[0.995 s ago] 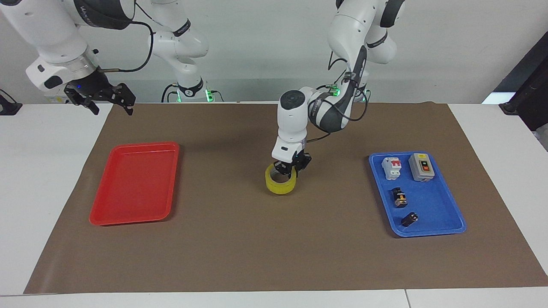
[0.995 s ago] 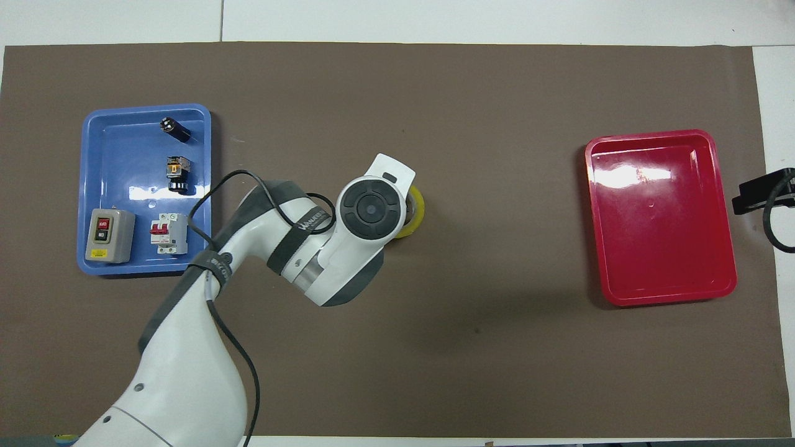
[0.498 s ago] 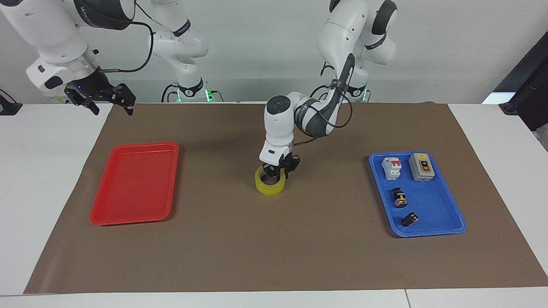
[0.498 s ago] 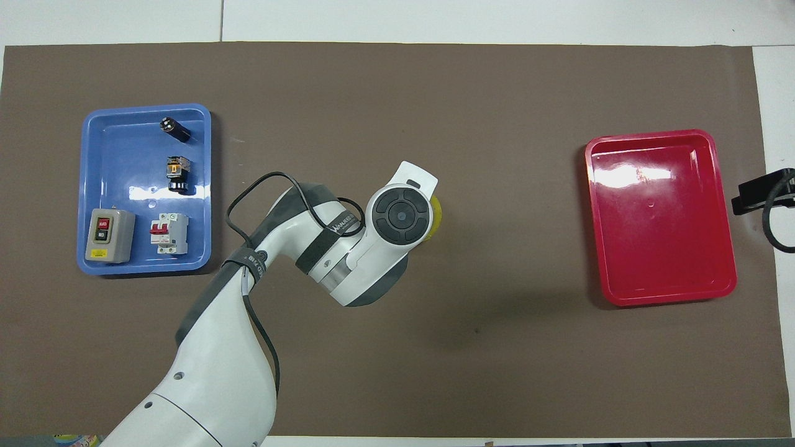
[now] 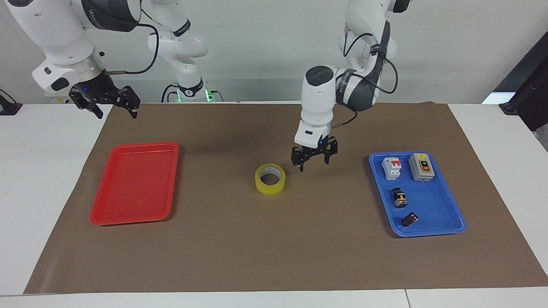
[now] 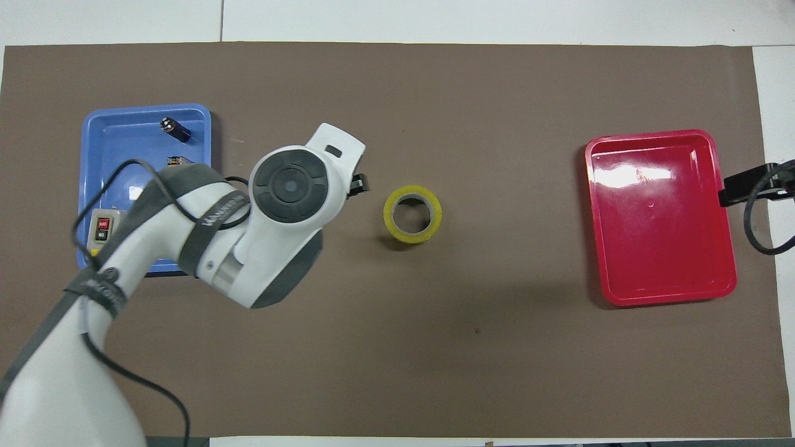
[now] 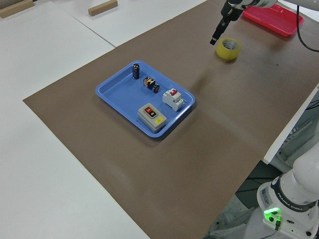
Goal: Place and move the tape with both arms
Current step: 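Withdraw the left gripper while the right gripper reaches the tape roll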
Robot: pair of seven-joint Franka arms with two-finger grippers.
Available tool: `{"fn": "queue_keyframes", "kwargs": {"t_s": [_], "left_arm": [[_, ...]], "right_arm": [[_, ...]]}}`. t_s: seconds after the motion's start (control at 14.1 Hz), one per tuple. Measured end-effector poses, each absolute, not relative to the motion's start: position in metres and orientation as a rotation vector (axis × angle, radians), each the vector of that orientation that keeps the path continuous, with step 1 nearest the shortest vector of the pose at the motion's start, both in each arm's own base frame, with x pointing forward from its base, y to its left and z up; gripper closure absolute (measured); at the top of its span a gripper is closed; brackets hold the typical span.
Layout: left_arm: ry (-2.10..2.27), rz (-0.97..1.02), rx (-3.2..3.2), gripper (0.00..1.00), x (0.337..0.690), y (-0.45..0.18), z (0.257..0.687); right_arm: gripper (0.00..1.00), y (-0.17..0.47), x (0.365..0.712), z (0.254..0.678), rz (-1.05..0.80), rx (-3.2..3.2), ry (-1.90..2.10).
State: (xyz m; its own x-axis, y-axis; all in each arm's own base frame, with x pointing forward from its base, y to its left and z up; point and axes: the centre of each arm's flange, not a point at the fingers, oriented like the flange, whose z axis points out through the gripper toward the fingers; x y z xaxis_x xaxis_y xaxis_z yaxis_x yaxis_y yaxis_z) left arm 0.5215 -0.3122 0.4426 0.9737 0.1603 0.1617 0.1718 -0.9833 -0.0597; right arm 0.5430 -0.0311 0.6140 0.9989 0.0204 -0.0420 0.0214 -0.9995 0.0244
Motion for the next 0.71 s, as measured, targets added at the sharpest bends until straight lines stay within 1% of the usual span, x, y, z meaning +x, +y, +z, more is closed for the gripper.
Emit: {"fn": "queue_keyframes", "kwargs": {"t_s": [0.14,0.36,0.5,0.71], "left_arm": [[-0.201,-0.217,-3.028,0.00,0.529,-0.258,0.472],[-0.145,-0.170,-3.039,0.00,0.545,-0.182,0.493],[-0.111,-0.109,-3.099,0.00,0.554,-0.130,0.501],[-0.052,-0.039,-3.154,0.00,0.560,-0.061,0.521]], "right_arm": [[0.00,0.012,0.551,0.615,0.020,3.121,0.048],[0.00,0.108,0.565,0.600,0.103,3.166,-0.048],[0.00,0.169,0.579,0.573,0.142,3.184,-0.099],[0.00,0.248,0.595,0.508,0.186,3.202,-0.142]]}}
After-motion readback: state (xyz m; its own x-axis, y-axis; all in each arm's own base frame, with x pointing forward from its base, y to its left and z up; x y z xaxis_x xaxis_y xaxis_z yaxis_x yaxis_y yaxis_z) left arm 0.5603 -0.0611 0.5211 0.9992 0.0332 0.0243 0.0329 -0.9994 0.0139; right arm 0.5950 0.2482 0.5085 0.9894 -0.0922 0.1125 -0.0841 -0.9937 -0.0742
